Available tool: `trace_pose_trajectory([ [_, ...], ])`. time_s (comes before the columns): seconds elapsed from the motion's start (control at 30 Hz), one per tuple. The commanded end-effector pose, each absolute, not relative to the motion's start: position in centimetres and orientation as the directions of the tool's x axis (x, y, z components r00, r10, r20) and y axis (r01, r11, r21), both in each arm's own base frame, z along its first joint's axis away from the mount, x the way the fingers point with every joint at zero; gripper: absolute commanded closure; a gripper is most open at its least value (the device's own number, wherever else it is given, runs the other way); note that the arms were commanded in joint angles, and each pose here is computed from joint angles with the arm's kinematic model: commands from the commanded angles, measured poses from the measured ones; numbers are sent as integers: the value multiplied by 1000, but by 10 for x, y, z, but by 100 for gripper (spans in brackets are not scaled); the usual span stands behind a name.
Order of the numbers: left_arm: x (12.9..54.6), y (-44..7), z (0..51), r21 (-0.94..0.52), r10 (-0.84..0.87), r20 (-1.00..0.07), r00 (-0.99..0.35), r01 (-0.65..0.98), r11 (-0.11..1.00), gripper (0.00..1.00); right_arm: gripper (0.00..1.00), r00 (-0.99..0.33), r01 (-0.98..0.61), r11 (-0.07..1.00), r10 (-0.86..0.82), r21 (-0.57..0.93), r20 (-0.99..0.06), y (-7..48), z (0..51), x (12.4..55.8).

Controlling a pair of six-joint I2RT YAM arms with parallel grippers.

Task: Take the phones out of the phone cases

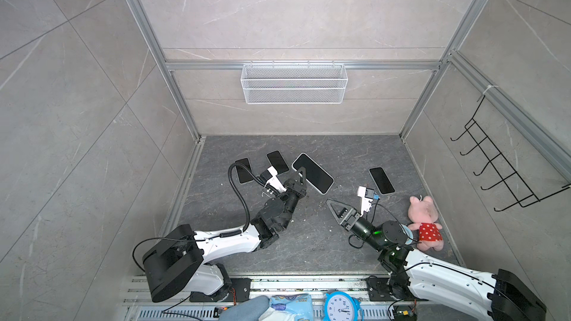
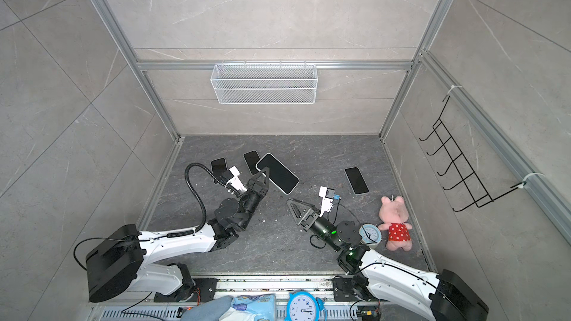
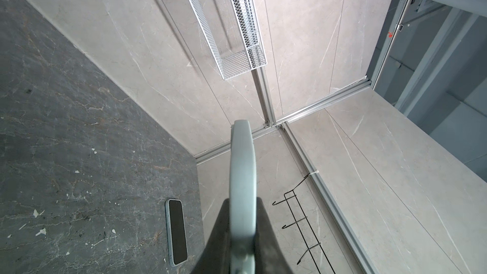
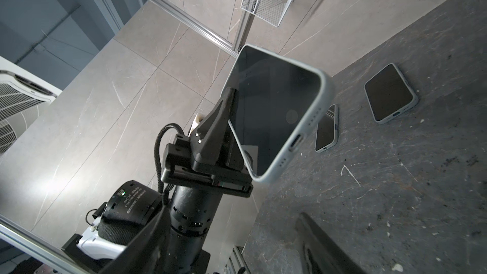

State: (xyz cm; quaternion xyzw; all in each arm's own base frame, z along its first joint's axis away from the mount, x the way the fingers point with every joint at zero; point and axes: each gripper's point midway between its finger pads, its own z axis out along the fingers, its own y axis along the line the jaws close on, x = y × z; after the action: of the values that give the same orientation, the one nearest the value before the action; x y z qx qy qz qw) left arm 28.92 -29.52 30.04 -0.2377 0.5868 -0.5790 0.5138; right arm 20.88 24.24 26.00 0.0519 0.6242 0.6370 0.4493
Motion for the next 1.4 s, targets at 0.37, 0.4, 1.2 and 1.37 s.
trace_pose_trajectory([
  [0.37, 275, -278, 337, -929, -918, -155, -365, 370, 9, 100, 59, -577, -545, 49, 702, 837, -417, 250, 281, 217],
  [0.4, 274, -278, 337, -929, -917, -156, -367, 370, 9, 100, 61, -579, -545, 46, 702, 837, -416, 251, 281, 217],
  [1.2, 266, -281, 337, -922, -905, -179, -385, 388, 18, 100, 76, -596, -544, 12, 699, 839, -396, 255, 285, 217],
  [1.37, 266, -284, 334, -923, -902, -178, -392, 384, 16, 100, 80, -597, -544, 9, 699, 839, -394, 255, 285, 217],
])
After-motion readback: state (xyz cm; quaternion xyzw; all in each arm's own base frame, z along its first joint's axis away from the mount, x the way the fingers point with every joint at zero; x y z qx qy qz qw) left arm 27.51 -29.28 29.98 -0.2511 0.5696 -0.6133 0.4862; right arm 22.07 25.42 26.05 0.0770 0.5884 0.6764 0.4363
